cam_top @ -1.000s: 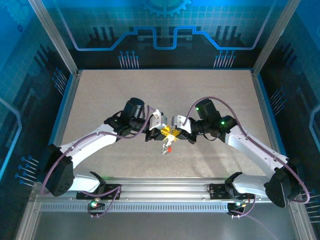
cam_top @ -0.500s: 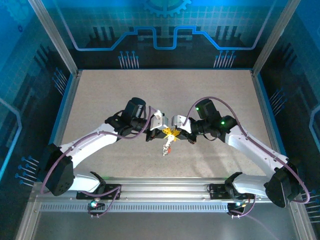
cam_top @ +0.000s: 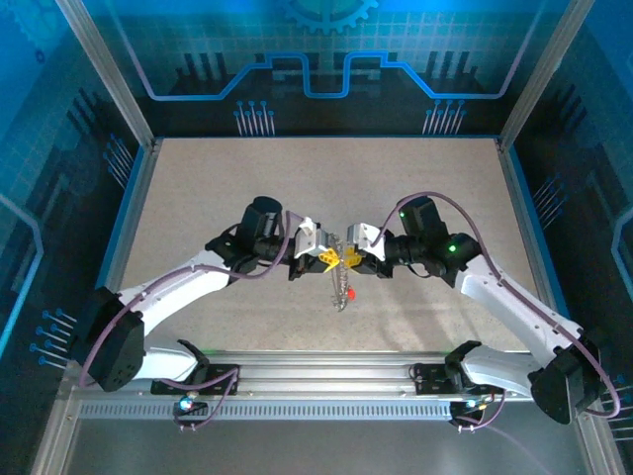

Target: Put the keys on the keyring

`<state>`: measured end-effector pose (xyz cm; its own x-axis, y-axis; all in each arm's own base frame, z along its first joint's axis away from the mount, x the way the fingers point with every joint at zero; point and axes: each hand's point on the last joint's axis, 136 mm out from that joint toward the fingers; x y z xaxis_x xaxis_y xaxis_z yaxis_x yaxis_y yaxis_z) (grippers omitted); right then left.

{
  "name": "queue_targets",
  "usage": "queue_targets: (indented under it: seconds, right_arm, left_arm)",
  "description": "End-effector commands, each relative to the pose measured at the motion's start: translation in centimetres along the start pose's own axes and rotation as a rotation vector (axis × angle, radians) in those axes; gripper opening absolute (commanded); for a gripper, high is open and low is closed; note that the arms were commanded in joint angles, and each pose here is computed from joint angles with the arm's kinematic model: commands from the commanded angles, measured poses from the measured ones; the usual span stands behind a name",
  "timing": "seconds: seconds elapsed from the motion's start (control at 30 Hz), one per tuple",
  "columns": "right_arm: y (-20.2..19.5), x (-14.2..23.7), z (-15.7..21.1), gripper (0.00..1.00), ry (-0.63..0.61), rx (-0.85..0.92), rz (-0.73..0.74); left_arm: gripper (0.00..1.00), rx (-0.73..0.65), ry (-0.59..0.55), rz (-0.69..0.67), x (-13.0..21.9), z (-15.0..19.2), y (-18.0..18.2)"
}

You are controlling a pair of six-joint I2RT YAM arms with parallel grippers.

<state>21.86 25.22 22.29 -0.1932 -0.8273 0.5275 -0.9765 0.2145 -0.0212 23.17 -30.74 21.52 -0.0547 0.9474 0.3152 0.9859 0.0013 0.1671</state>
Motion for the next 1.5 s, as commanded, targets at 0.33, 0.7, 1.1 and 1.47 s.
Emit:
queue_targets:
  seconds: [0.33, 0.7, 1.1, 1.47]
  right_arm:
    - [0.2, -0.1, -0.2, 0.18, -0.027, -0.037, -0.035]
    - [0.5, -0.3, -0.3, 0.14, -0.039, -0.044, -0.06]
    - [0.5, -0.7, -0.7, 0.1, -0.074, -0.063, -0.076]
    - [-0.2, 0.0, -0.3, 0.0, -0.041, -0.058, -0.028]
  left_arm:
    - [0.0, -0.079, -0.194, -0.015, 1.5, -3.7, 0.3]
    - [0.0, -0.083, -0.241, -0.033, 1.5, -4.2, 0.6]
    - [0.0, -0.06, -0.291, -0.057, 0.7, -4.1, 0.7]
    - [0.11, -0.005, -0.198, -0.113, 0.3, -1.2, 1.1]
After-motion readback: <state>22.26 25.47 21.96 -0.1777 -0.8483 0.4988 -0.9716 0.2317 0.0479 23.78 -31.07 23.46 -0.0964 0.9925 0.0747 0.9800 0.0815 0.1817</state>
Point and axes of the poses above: each hand's point on the last joint's axis, 136 mm out from that joint toward the fingers, its own x axis back along the fingers, its own y axis along the line the jaws close on, z = x × y, and after that the axes turned 9 degrees about -x, right-handed
